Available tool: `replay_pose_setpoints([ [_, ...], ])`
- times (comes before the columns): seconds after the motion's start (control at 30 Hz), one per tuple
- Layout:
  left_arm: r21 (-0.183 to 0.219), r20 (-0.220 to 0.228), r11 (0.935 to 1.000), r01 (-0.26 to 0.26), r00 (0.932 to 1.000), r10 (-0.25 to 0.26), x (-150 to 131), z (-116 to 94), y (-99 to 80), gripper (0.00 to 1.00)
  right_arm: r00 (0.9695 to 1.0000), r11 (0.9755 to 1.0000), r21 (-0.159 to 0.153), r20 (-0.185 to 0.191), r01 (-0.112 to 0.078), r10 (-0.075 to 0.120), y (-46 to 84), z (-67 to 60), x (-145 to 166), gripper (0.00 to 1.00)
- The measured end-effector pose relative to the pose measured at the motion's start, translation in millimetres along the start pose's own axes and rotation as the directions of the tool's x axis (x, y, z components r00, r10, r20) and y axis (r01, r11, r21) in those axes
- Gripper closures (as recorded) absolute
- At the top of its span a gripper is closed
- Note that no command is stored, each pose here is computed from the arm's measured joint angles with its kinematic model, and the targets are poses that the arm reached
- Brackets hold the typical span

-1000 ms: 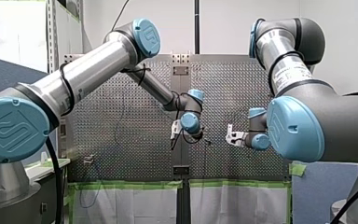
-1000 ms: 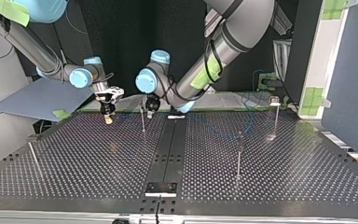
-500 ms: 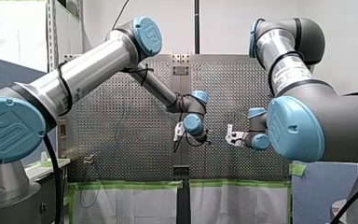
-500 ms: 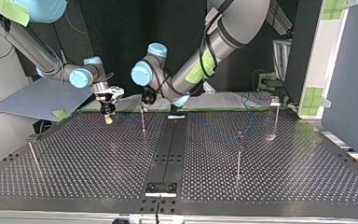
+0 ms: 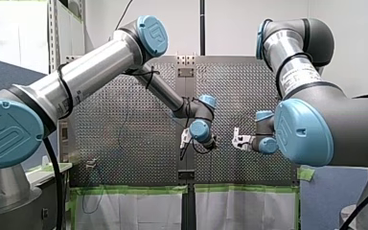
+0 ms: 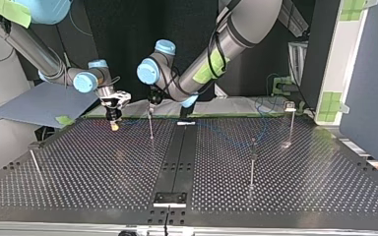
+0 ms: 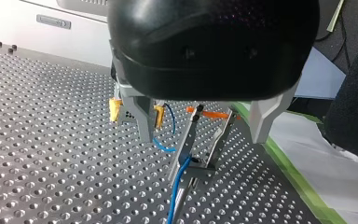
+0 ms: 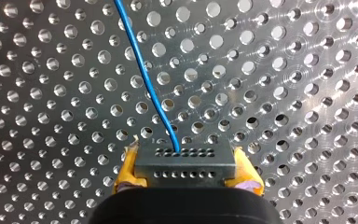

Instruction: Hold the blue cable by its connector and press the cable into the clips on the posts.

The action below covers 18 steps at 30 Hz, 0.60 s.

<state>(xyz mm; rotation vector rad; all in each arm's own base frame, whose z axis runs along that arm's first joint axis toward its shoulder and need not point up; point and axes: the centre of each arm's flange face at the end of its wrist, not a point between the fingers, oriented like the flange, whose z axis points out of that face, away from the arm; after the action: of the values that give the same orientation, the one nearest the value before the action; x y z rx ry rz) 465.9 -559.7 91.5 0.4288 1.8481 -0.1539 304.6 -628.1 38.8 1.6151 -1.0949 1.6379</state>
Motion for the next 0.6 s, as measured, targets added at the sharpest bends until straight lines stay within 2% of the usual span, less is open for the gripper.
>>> replay_pose_setpoints([
  [0.6,0.019,0.004,0.9995,0.027,0.9996,-0.027,11.4,-6.7,-9.0,0.01,1.0,1.0,0.0,0.001,0.0,0.0,0.0,-0.1,-0.1,1.0],
])
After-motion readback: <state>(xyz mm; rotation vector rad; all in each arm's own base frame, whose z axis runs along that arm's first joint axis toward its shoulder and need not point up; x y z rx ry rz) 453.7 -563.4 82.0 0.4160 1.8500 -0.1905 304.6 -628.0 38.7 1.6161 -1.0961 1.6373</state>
